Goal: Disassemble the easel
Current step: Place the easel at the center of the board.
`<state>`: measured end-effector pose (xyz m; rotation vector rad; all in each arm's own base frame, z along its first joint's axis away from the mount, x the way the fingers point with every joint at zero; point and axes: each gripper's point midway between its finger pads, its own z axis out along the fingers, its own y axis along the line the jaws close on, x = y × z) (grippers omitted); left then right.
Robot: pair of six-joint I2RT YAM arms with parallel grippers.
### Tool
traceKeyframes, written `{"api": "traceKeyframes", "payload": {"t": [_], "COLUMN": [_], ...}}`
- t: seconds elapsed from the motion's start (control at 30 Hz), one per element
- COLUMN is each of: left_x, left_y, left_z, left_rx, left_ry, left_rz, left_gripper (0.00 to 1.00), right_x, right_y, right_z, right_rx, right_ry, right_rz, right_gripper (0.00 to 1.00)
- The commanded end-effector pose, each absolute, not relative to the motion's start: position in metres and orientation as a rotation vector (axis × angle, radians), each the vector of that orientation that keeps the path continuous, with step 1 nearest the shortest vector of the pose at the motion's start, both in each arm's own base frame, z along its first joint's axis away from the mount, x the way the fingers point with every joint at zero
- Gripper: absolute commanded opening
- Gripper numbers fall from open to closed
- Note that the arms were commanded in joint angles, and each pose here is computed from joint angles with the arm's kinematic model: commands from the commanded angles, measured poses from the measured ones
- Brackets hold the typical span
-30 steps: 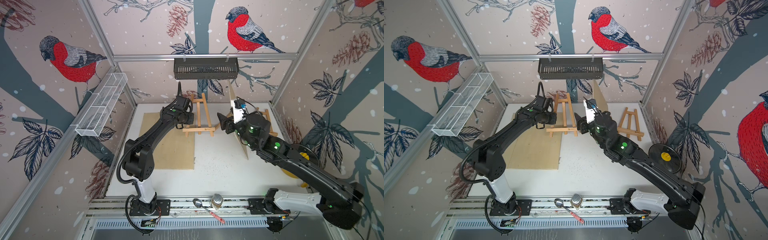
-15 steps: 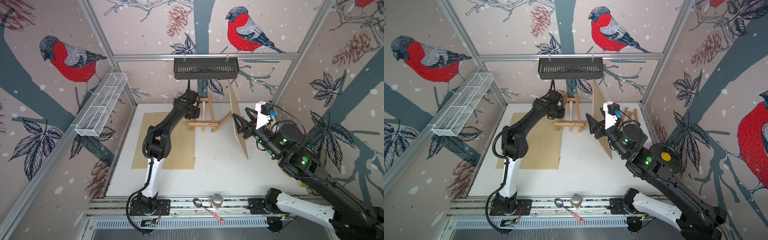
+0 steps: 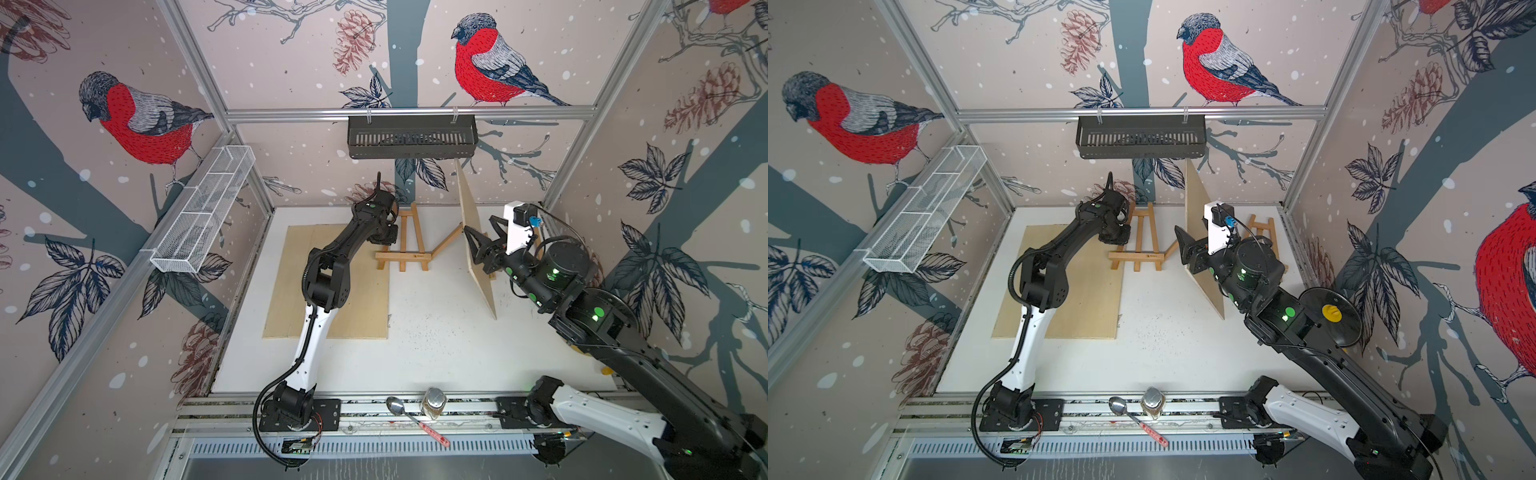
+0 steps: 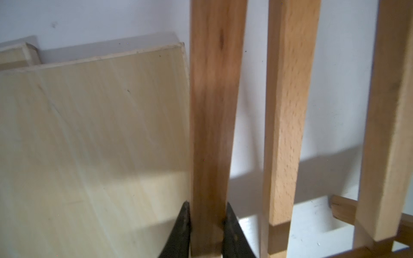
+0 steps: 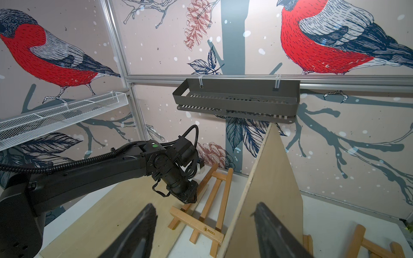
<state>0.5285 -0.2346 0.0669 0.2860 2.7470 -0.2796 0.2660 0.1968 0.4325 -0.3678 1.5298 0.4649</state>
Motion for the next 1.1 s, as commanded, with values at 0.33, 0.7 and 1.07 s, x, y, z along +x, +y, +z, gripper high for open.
{"api": "traceKeyframes", "payload": {"t": [0.33,0.7,1.07], "left_x": [0.528,0.524,0.517], "left_y": [-0.254,-0.259,-0.26], "left_z": [0.047,0.047,0.05], "left_rx": [0.328,0.344,0.352], "left_ry": [2.759,2.762,2.767], "left_rz": [-0.425,-0.451,-0.451], "left_gripper": [0.05,0.05,0.05], "right_x": [0.276,0.305,0.368], "right_y": [0.184,0.077,0.016], "right_z": [0.429,0.419,0.262], "right_rx": [-0.317,0.008,0.108], "right_ry": [1.542,1.607,1.967], "right_rz": [0.443,0.223,0.508], "right_gripper": [0.71,0.71,0.6]}}
